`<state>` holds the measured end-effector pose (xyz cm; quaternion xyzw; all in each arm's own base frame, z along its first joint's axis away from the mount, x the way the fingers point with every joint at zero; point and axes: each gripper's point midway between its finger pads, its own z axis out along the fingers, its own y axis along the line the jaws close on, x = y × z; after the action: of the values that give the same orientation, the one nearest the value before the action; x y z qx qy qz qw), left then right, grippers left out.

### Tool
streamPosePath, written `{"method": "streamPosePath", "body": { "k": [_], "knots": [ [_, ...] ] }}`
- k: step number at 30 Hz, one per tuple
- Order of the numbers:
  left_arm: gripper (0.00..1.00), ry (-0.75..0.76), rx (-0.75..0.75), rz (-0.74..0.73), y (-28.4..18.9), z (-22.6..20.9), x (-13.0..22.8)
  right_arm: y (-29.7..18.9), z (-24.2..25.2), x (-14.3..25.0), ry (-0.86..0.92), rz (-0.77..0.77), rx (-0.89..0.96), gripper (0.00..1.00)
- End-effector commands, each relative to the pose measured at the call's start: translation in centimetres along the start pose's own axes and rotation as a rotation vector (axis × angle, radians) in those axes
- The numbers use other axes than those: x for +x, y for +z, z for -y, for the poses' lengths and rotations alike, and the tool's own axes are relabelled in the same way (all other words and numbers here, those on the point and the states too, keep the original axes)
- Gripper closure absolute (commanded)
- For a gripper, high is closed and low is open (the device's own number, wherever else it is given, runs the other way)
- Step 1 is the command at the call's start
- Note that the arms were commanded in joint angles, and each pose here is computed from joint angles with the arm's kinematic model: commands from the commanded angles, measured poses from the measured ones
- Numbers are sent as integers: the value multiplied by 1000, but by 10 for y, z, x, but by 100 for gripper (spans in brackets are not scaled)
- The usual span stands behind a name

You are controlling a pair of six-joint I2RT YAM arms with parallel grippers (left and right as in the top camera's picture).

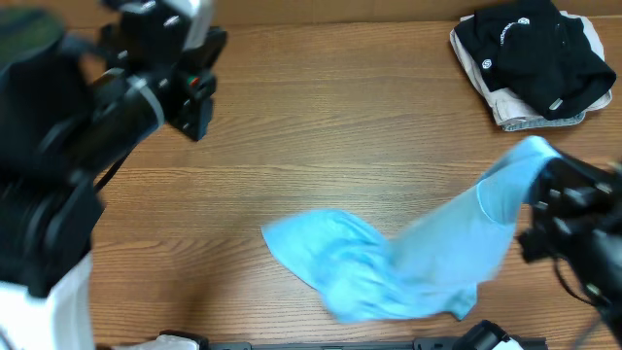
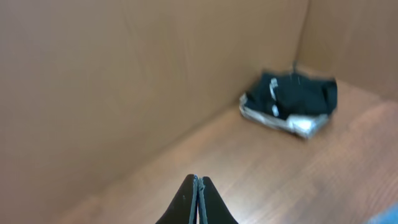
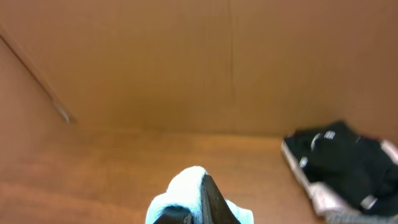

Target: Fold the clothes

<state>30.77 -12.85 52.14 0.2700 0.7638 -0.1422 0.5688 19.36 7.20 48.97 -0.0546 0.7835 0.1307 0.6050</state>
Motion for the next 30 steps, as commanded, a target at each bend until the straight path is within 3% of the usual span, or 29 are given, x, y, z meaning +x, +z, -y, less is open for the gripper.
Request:
{"method": "streamPosePath", "body": {
  "k": [1,7,16,24,30],
  "knots": [
    [96,-53,102,-106,41,3,26,54,-17,35,2,-148,15,96],
    [96,-68,121,-229,87,-11,59,130,-53,81,-43,-340,-38,96],
    [96,-58,-245,-234,77,-104,64,237,-138,152,-21,-534,-296,96],
    [96,-176,-414,-207,48,-165,71,264,-217,190,15,-584,-552,96],
    [96,-190,-412,-197,46,-170,71,260,-254,176,2,-484,-636,96]
  ]
}}
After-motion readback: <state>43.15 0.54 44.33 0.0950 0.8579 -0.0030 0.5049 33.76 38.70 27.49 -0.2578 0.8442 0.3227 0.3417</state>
